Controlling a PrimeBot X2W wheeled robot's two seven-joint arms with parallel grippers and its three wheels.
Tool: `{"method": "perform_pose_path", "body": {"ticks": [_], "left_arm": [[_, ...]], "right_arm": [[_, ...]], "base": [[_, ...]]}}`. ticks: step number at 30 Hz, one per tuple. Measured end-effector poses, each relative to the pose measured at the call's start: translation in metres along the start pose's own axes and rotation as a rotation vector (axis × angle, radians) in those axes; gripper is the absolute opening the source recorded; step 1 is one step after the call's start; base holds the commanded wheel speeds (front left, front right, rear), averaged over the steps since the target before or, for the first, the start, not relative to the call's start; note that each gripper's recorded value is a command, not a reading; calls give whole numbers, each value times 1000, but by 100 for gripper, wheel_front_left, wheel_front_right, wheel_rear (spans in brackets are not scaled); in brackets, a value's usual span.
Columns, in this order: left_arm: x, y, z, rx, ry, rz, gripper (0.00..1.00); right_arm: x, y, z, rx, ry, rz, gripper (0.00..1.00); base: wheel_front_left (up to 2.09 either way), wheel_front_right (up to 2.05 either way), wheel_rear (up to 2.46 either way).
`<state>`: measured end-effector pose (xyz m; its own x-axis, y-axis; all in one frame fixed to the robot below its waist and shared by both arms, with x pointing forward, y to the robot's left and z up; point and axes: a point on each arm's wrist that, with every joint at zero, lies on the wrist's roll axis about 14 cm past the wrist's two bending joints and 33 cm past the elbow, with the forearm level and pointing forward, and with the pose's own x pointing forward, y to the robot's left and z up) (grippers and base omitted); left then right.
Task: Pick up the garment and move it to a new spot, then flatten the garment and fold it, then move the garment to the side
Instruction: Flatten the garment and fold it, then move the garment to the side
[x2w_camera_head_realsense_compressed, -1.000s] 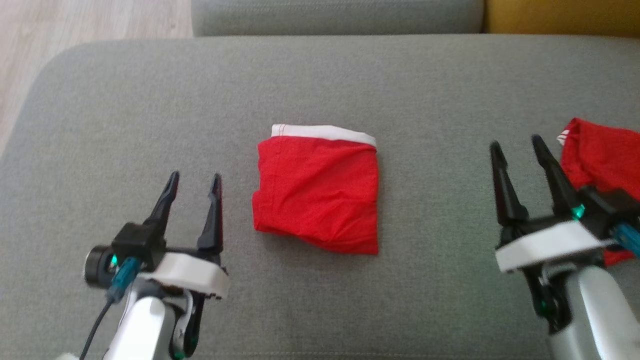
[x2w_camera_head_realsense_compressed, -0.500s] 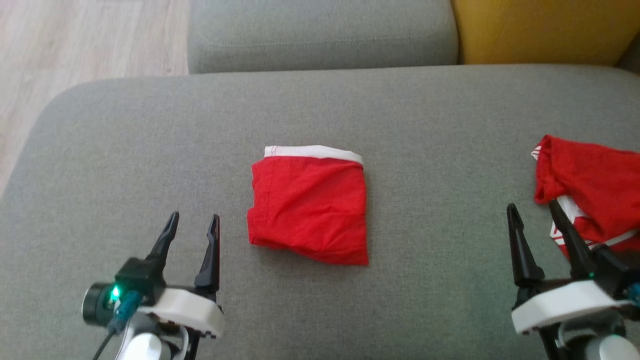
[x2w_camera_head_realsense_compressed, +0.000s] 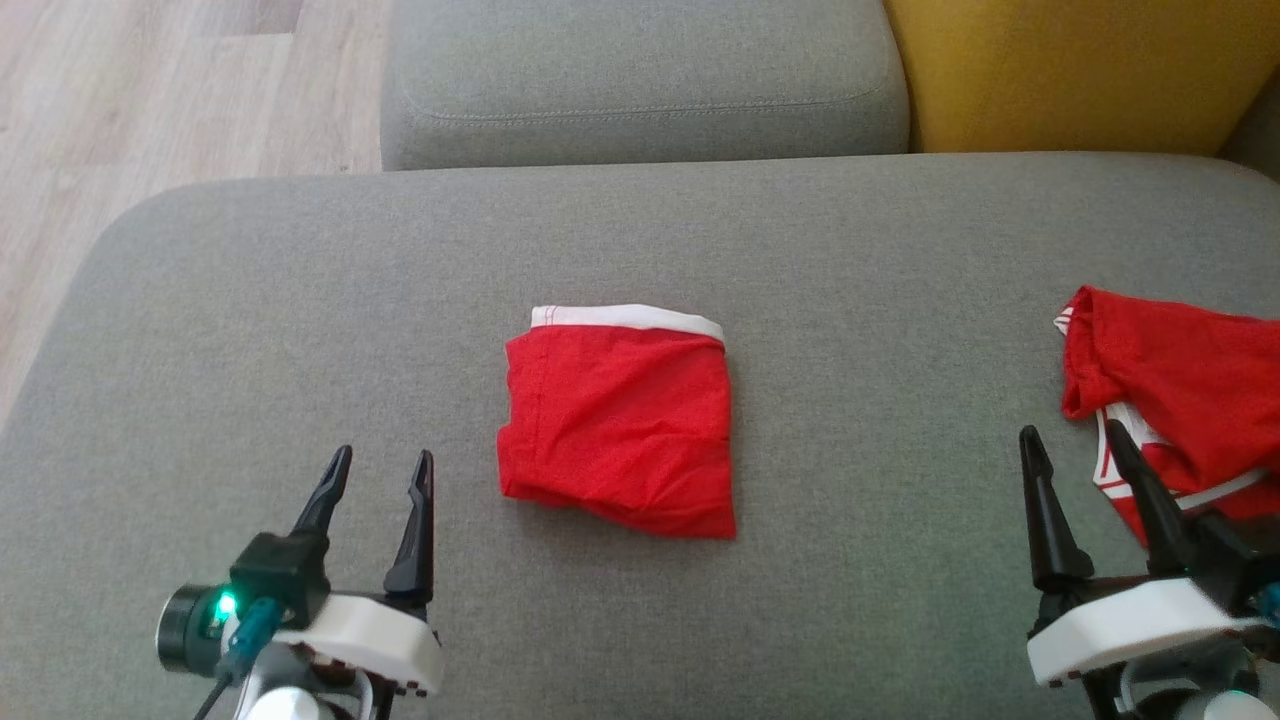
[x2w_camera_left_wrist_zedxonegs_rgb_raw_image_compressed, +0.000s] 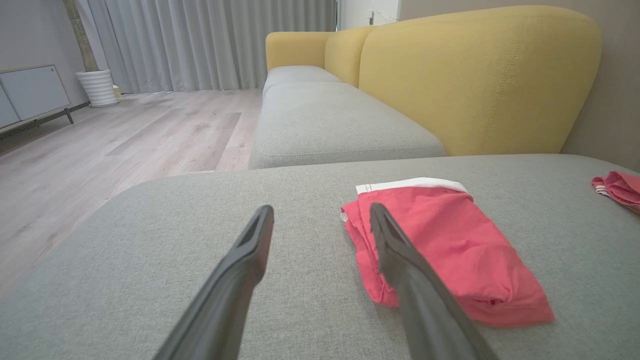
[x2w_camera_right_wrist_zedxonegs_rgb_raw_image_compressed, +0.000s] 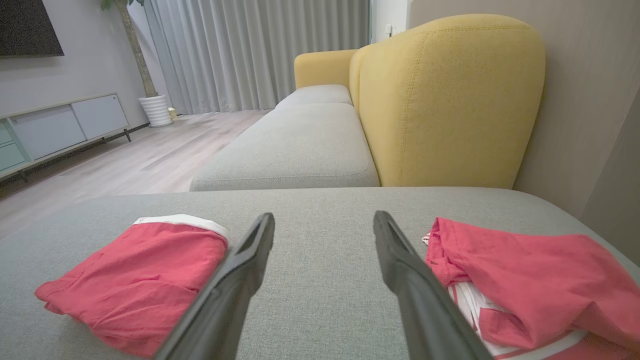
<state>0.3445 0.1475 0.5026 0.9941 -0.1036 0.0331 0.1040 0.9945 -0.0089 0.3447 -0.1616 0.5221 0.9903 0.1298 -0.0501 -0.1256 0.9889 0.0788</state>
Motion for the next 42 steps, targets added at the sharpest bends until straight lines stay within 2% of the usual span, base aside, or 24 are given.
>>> {"method": "perform_pose_path", "body": {"ticks": [30,36,42], "left_arm": [[-2,8,-1,28,8,24,100],[9,8,7,22,-17,22,100],[25,9,26,-2,-86,45,100]], "right_arm": [[9,4,-9,-3,42,14,100],[25,16,-34,2,127,56,100],[62,56,-72,26,244,184,100]], "base": [[0,0,0],[0,0,0],[0,0,0]]}}
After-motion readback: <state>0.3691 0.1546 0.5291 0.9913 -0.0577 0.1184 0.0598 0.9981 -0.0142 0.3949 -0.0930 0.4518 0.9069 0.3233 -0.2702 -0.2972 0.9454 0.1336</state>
